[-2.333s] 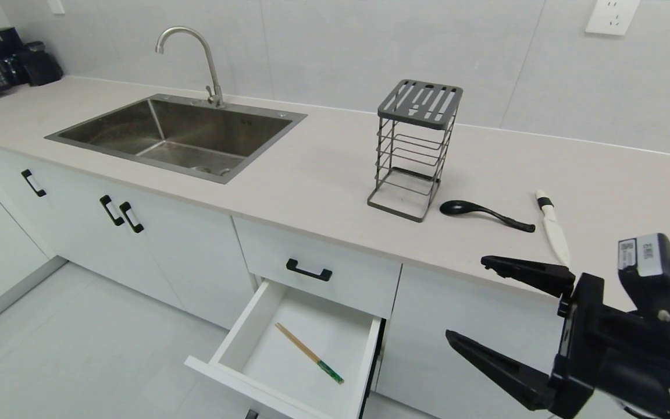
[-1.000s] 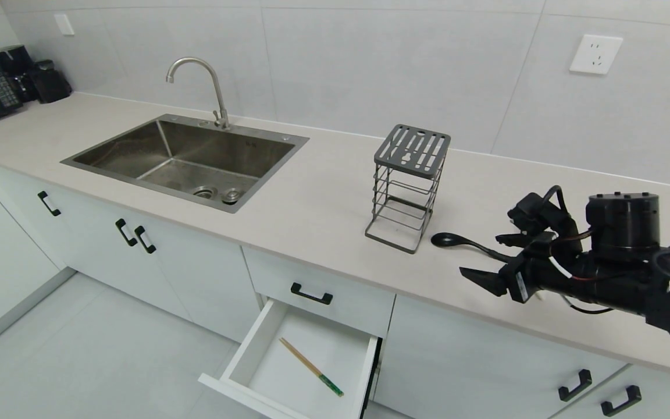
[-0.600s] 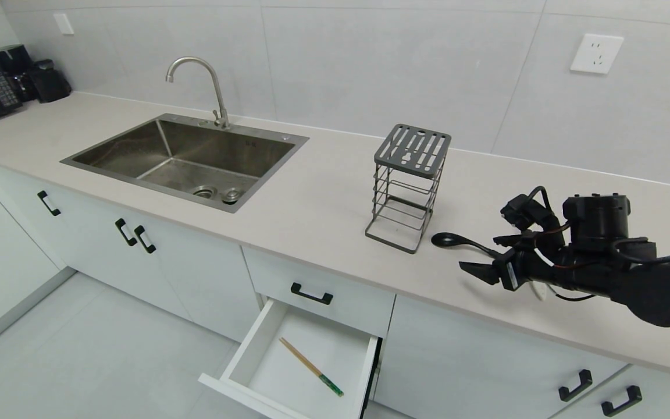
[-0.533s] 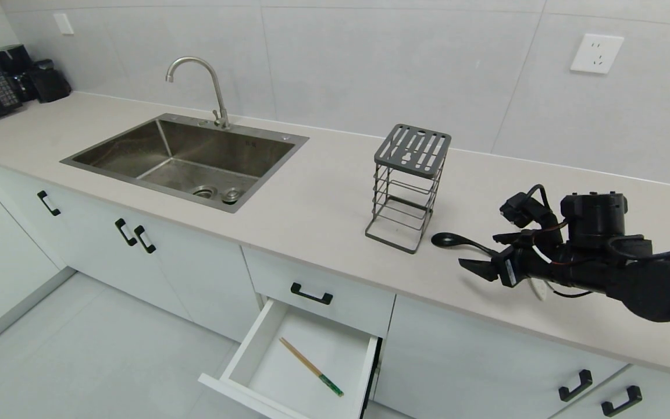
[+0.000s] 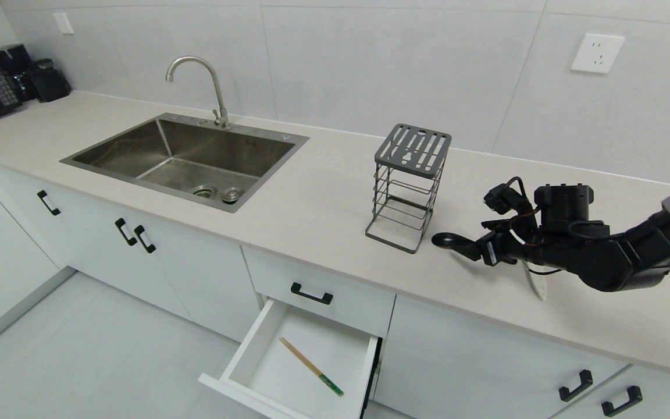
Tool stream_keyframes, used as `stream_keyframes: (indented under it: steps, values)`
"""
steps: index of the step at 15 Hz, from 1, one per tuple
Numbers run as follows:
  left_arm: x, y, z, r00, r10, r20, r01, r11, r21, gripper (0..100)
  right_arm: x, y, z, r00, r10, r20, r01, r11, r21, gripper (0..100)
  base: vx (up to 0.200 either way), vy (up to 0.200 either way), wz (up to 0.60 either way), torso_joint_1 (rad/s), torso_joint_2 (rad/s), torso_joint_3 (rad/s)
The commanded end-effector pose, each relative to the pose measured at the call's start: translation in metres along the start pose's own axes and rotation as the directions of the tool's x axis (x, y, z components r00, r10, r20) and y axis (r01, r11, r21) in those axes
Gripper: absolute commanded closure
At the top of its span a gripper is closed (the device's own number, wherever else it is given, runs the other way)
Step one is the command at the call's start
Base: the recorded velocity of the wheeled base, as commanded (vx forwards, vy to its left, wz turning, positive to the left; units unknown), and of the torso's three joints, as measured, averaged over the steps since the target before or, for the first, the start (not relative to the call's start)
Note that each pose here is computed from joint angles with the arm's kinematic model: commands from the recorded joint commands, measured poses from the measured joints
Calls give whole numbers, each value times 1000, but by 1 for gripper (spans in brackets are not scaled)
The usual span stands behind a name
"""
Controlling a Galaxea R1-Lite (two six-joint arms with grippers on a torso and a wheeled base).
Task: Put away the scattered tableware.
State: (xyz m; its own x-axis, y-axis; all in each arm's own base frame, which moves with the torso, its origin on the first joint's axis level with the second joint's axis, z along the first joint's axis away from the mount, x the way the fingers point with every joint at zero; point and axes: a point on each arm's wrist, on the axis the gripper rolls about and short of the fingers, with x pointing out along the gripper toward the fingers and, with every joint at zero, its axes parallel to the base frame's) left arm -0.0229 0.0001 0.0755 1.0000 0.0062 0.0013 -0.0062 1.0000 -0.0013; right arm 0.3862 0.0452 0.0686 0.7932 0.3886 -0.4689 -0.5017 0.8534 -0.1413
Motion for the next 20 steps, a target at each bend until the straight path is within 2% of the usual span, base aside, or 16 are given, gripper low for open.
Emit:
stream_keyframes:
  steps: [1,4,8,9,14,17,20]
  values:
    - [0,0,0,1000,2,-1,-2,1000,0,0,14,-8,-10,1000,-4,-19,4,1000,13,0,0,0,0,0,0,0]
    - [0,0,0,1000,0,-1,0,1000,0,0,19,-11,-21,999,21,-35,-20,999,28,0,0,0,0,0,0,0]
    - [0,0,0,1000,2,-1,-2,1000,0,0,19,-10,-23,998,45,-34,-44,999,31,0,0,0,0,0,0,0]
    - [0,0,0,1000,2,-1,-2,1000,0,0,19,-10,-23,998,45,-34,-44,999,31,100,0,0,0,0,0,0]
    - [0,0,0,1000,2,-1,-2,1000,0,0,10,-5,-26,998,46,-52,-44,998,46,100,0,0,0,0,0,0]
    - [0,0,0,1000,0,-1,0,1000,0,0,-21,4,-14,998,44,-33,-43,998,35,100,0,0,0,0,0,0]
    - [0,0,0,1000,0,-1,0,1000,0,0,-63,17,3,997,70,29,-70,998,5,100,0,0,0,0,0,0]
